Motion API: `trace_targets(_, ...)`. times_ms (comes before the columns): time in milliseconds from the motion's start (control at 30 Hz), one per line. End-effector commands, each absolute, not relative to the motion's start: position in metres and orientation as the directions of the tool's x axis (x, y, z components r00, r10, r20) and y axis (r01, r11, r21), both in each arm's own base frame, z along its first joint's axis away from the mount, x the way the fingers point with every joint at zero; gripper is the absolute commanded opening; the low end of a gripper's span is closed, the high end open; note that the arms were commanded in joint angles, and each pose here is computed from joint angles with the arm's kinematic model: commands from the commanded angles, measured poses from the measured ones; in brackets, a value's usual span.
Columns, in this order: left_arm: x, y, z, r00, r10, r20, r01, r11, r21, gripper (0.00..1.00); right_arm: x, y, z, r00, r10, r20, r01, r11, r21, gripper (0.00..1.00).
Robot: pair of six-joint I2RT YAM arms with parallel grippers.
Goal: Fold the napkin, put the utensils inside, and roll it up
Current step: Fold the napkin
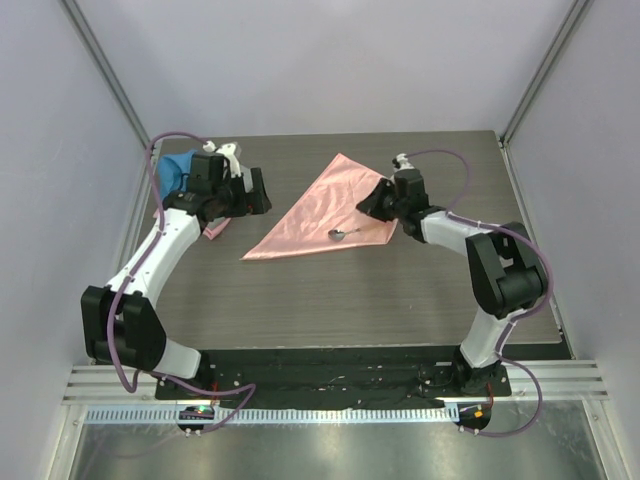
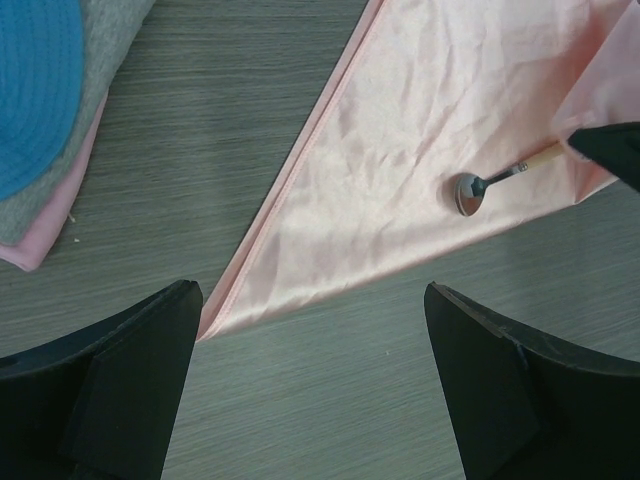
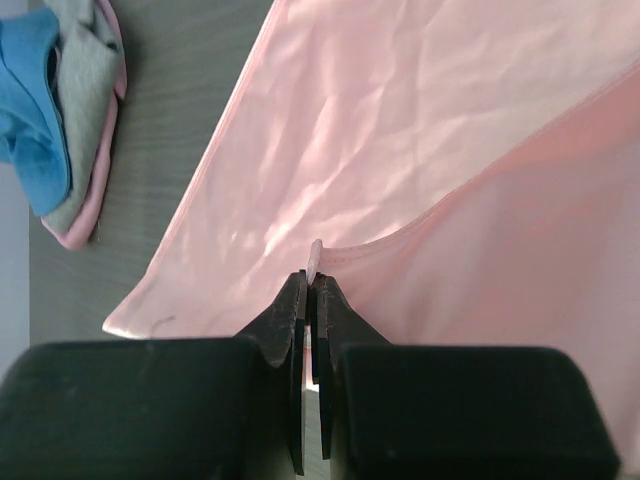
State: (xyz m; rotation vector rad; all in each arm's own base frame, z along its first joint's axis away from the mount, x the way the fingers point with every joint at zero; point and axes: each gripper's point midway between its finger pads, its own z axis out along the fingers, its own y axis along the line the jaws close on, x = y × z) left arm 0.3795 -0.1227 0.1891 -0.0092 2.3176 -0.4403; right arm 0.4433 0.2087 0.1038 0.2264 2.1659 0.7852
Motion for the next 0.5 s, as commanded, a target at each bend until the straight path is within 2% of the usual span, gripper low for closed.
trace_targets(0, 0.387, -0.123, 0.201, -0.68, -0.156, -0.717, 0.125, 0.938, -0.324, 0.99, 0.449, 0.244, 0.125, -0.632, 0.419, -0.652, -0.165, 0.749, 0.642, 0.01)
trace_targets(467, 0.386, -0.125, 0.203, -0.68, -0.162, -0.716, 0.13, 0.933, -0.335, 1.0, 0.423, 0.294, 0.119, -0.679, 0.407, -0.611, -0.201, 0.698, 0.688, 0.01)
